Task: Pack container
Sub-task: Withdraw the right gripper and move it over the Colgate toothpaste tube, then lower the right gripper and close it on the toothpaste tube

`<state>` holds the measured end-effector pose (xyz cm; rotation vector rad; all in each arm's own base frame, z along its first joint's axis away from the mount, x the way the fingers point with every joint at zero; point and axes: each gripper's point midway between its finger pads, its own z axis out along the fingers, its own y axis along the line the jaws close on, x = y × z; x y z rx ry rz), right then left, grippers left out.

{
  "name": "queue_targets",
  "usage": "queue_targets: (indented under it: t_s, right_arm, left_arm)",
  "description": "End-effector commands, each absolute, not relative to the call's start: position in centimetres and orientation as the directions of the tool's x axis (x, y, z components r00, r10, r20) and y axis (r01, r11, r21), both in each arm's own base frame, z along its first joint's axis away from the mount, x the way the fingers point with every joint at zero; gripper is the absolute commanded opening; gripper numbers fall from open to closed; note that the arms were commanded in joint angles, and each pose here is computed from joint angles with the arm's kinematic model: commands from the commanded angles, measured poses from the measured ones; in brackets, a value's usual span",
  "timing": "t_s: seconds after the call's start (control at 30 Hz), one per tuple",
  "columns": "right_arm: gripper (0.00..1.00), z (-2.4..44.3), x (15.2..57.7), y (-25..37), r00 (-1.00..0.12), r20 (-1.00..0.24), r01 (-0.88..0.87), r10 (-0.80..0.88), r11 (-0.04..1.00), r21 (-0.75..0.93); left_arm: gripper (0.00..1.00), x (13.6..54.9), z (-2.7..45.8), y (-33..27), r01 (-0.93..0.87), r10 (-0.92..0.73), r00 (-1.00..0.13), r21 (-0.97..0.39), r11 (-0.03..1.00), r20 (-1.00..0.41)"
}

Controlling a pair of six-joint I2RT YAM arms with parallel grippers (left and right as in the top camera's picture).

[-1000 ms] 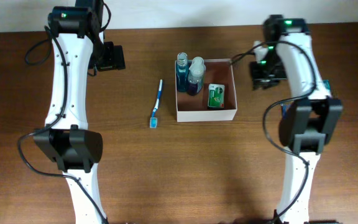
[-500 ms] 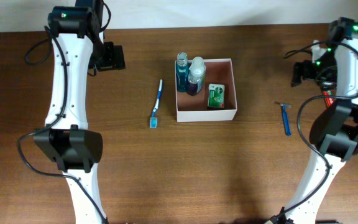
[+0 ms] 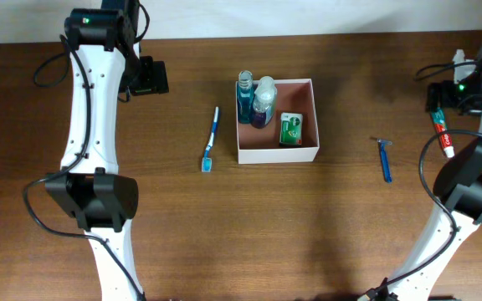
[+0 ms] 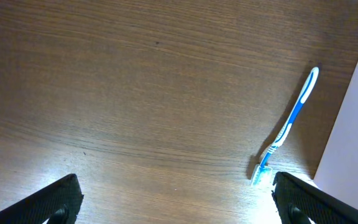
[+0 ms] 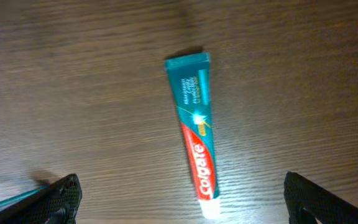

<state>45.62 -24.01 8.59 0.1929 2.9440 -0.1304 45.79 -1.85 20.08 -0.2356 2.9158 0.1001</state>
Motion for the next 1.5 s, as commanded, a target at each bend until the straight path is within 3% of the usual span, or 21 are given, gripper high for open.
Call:
queue_targets:
  t_s: [0.0,0.33,0.73,0.9,1.3,1.4,1.47]
  right_arm:
    - [0.99,7.6,44.9,-25.0,-0.981,-0.175,0.101,0.084,0.991,-0.089]
    - [0.99,4.1,43.8,-24.9,-0.992,-0.125,0.002,-0.009,0.996,-0.086]
    - [0.97,1.0,42.3,-25.6,-0.996,-0.092,0.018,0.010,0.996,-0.088]
    - [0.89,-0.2,42.3,-25.0,-0.997,-0.080,0.015,0.011,0.999,-0.049]
    - [0.84,-1.2,42.2,-24.8,-0.998,-0.068,0.013,0.011,0.999,-0.035]
    - [0.77,-1.2,42.2,-24.7,-0.998,-0.068,0.017,0.014,0.999,-0.035]
    - [0.67,-1.2,42.1,-24.7,-0.998,-0.066,0.017,0.015,0.999,-0.033]
  left_arm:
    - [0.99,45.7,20.3,-1.8,-0.176,-0.163,-0.961,0.040,0.984,-0.222]
    - [0.99,45.7,20.3,-1.8,-0.176,-0.163,-0.961,0.040,0.984,-0.222]
    - [0.99,45.7,20.3,-1.8,-0.177,-0.164,-0.961,0.040,0.983,-0.222]
    - [0.99,45.7,20.3,-1.8,-0.176,-0.163,-0.961,0.040,0.984,-0.222]
    - [0.99,45.7,20.3,-1.8,-0.176,-0.163,-0.961,0.040,0.984,-0.222]
    - [0.99,45.7,20.3,-1.8,-0.176,-0.163,-0.961,0.040,0.984,-0.222]
    - [0.99,45.7,20.3,-1.8,-0.177,-0.164,-0.961,0.040,0.983,-0.222]
